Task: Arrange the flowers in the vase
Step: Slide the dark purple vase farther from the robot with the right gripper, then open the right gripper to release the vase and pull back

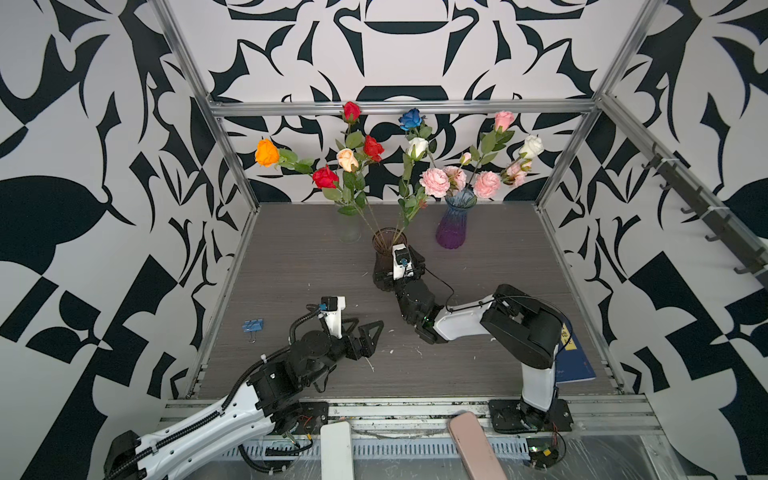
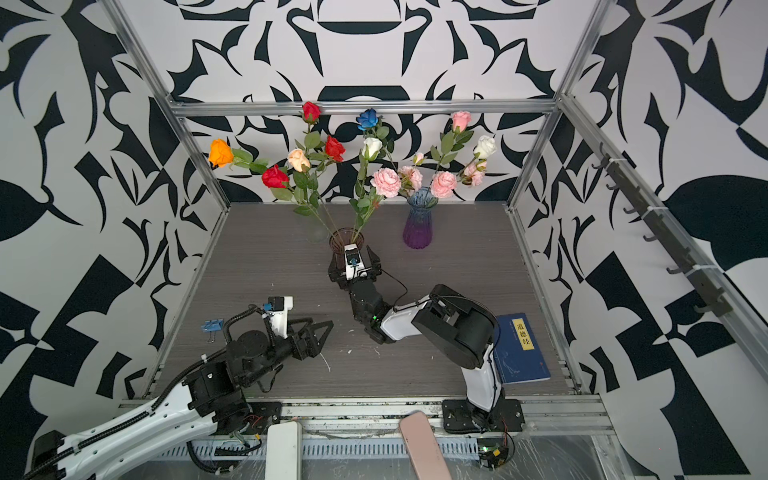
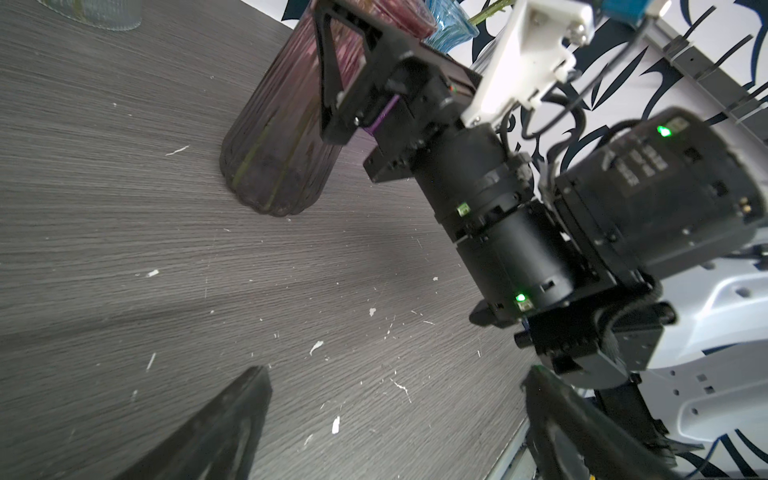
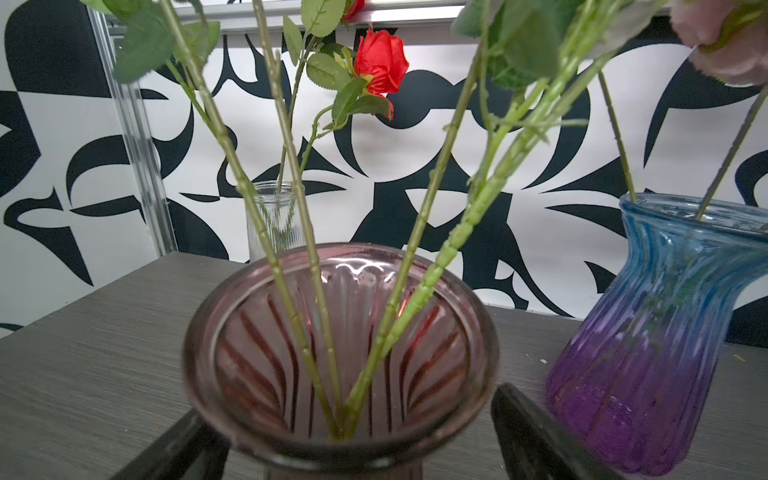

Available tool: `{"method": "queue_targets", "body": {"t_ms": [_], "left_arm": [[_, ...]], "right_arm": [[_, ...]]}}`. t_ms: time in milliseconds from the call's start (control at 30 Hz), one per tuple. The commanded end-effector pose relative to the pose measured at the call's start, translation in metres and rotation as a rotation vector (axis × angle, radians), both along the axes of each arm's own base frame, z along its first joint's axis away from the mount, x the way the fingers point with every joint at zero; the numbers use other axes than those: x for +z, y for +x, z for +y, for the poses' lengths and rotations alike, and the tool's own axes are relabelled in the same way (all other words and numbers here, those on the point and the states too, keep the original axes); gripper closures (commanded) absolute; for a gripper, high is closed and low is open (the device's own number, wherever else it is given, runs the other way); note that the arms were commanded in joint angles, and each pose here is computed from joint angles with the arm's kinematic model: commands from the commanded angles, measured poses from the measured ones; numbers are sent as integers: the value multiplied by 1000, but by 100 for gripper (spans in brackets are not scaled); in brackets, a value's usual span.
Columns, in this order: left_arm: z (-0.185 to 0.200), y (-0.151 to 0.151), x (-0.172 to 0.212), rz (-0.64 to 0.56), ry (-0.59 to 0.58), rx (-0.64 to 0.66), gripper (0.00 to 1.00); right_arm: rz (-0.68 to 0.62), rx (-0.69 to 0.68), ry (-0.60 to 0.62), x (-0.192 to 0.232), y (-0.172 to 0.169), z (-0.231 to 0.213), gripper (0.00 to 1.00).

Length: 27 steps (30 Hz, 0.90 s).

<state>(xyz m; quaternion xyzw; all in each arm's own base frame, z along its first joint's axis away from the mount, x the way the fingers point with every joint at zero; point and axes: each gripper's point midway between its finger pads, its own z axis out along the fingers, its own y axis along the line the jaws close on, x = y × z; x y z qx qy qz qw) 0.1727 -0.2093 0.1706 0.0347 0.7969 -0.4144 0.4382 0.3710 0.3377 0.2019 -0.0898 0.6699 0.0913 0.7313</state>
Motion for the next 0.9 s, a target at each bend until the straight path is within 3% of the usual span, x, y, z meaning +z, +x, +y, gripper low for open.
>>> {"method": "queue_targets", "body": {"t_ms": [0, 367, 433, 500, 533, 600, 700, 767, 867], "left_arm": [[5, 2, -6, 10, -5, 29, 0], [13, 11, -7, 8, 6, 102, 1], [25, 18, -3, -20, 33, 165, 1], [36, 25, 13, -133, 70, 213, 1], [40, 28, 23, -237, 112, 220, 1], [64, 39, 43, -375, 175, 351, 1], [109, 55, 65, -500, 378, 580, 1], [133, 69, 62, -528, 524, 688, 1], [157, 90, 38, -481, 619, 745, 0]], "right_arm": [[-54, -19, 63, 27, -12, -11, 1], [-27, -58, -30, 12, -64, -59, 1], [-14, -101, -77, 11, -74, -86, 1], [5, -168, -160, 10, -82, -120, 1], [22, -187, -211, 8, -85, -137, 1], [104, -217, -261, -2, -84, -175, 1], [236, -322, -162, -24, -75, -255, 1], [198, -342, -114, -21, -77, -288, 1], [229, -400, -202, -38, -72, -319, 1]]}}
